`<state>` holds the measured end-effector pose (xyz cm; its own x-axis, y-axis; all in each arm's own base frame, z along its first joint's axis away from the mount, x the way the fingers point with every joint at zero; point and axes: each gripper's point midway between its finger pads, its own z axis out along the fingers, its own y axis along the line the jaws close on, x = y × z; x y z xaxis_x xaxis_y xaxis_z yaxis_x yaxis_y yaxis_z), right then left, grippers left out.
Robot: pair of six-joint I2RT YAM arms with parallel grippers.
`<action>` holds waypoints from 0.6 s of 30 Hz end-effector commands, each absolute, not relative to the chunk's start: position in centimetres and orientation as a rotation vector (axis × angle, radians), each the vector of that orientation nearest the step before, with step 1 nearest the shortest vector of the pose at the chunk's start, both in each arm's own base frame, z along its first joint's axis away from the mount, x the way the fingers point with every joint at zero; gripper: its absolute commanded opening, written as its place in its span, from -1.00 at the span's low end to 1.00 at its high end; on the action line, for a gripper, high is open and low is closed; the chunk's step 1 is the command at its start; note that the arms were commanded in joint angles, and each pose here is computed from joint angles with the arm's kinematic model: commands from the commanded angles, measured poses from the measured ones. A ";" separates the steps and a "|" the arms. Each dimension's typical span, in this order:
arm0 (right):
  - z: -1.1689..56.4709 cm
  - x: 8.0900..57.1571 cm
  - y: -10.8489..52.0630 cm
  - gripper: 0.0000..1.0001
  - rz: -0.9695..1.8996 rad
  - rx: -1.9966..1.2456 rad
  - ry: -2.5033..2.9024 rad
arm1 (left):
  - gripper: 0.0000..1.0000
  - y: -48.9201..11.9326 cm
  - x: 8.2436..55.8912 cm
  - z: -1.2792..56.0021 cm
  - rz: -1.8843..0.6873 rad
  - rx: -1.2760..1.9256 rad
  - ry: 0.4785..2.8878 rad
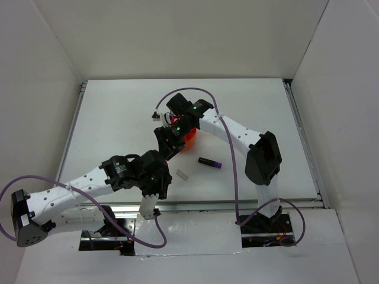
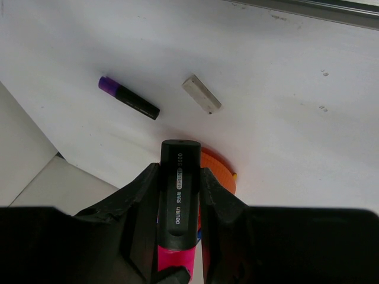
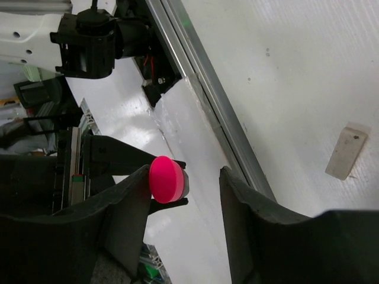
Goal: Sort the stationery into containers
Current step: Place the pen in the storage box.
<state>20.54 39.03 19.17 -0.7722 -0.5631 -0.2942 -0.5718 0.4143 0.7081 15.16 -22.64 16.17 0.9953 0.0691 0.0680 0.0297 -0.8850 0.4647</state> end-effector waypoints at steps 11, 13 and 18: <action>22.6 19.9 38.4 -0.89 1.415 -1.094 2.517 | 0.12 -25.9 14.2 18.4 0.412 2.478 -0.852; 23.1 19.9 38.3 -1.00 1.429 -1.090 2.504 | 0.47 -26.0 14.4 18.4 0.435 2.472 -0.830; 23.9 21.1 37.8 -1.00 1.419 -1.045 2.481 | 0.97 -26.6 14.1 19.3 0.434 2.431 -0.827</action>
